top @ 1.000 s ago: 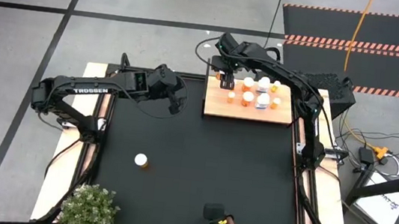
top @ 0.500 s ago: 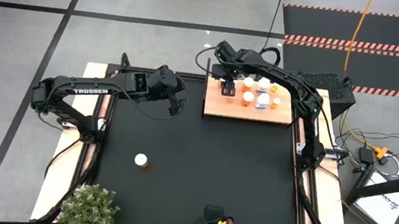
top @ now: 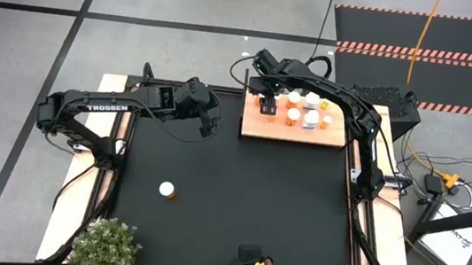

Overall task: Pick and place medicine bottles onto shelf by color
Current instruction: Put the large orange pill bottle on the shelf, then put the large orange pill bottle on the shelf aligned with the other large orange pill bottle

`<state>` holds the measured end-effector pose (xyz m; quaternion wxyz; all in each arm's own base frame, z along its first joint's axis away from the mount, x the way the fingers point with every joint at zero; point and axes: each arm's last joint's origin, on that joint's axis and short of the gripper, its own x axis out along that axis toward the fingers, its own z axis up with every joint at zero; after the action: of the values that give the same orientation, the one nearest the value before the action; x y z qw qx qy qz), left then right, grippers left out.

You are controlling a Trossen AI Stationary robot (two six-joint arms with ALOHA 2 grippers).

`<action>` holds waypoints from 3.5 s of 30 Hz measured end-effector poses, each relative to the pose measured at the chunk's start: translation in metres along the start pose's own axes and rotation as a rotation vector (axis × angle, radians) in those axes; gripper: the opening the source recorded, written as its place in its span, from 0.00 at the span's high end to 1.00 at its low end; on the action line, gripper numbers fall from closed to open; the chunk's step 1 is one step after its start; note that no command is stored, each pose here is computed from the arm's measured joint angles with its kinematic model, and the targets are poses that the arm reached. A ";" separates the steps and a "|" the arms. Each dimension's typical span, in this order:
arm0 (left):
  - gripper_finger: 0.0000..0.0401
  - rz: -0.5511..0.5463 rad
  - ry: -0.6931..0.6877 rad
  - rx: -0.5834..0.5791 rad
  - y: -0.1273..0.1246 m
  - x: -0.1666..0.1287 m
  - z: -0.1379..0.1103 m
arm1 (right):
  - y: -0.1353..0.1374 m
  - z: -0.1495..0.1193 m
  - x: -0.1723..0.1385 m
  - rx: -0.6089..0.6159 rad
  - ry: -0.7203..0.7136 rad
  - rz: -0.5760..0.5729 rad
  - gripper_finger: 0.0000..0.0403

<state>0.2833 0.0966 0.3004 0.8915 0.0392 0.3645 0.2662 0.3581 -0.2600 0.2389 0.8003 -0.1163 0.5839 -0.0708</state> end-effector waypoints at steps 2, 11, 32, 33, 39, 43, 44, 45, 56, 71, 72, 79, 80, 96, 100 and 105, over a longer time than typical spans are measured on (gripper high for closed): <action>0.06 0.000 0.000 0.000 0.000 0.000 0.000 | 0.000 0.000 0.000 -0.002 0.000 0.000 0.46; 0.06 0.000 0.001 0.000 0.000 0.000 0.000 | 0.003 0.006 0.000 -0.017 -0.027 -0.014 0.37; 0.06 -0.028 -0.023 0.038 -0.011 -0.004 0.002 | 0.077 0.021 -0.147 0.013 -0.265 -0.094 0.37; 0.06 -0.029 -0.024 0.039 -0.012 -0.004 0.002 | 0.085 0.018 -0.157 0.009 -0.297 -0.101 0.37; 0.06 -0.053 -0.036 0.053 -0.022 -0.008 0.004 | 0.146 -0.017 -0.196 0.032 -0.461 -0.260 0.39; 0.06 -0.081 -0.064 0.059 -0.031 -0.016 0.010 | 0.185 -0.049 -0.208 0.052 -0.637 -0.318 0.43; 0.06 -0.090 -0.072 0.059 -0.034 -0.018 0.012 | 0.194 -0.058 -0.208 0.056 -0.683 -0.315 0.45; 0.06 -0.100 -0.078 0.058 -0.038 -0.021 0.013 | 0.202 -0.066 -0.208 0.058 -0.729 -0.306 0.46; 0.06 -0.257 0.000 0.004 -0.095 -0.055 0.001 | 0.250 -0.139 -0.180 0.016 -1.013 -0.239 0.56; 0.06 -0.322 0.076 -0.025 -0.155 -0.107 -0.033 | 0.248 -0.144 -0.181 0.069 -1.083 -0.367 0.57; 0.06 -0.324 0.075 -0.020 -0.155 -0.108 -0.033 | 0.248 -0.144 -0.182 0.077 -1.092 -0.360 0.57; 0.06 -0.329 0.095 -0.020 -0.156 -0.109 -0.035 | 0.259 -0.140 -0.183 0.028 -1.119 -0.312 0.57; 0.06 -0.336 0.116 -0.014 -0.155 -0.109 -0.037 | 0.261 -0.140 -0.183 0.023 -1.122 -0.306 0.57; 0.06 -0.297 0.308 -0.084 -0.156 -0.120 -0.059 | 0.270 -0.136 -0.190 0.001 -1.201 -0.273 0.70; 0.06 -0.301 0.309 -0.084 -0.158 -0.123 -0.060 | 0.270 -0.136 -0.190 0.004 -1.199 -0.270 0.73; 0.06 -0.310 0.383 -0.069 -0.159 -0.127 -0.068 | 0.271 -0.134 -0.186 -0.002 -1.173 -0.261 0.76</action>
<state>0.2332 -0.1115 0.2889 0.8371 -0.0986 0.5192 0.1410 0.1671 0.0339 0.2974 0.9736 -0.2075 0.0256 -0.0921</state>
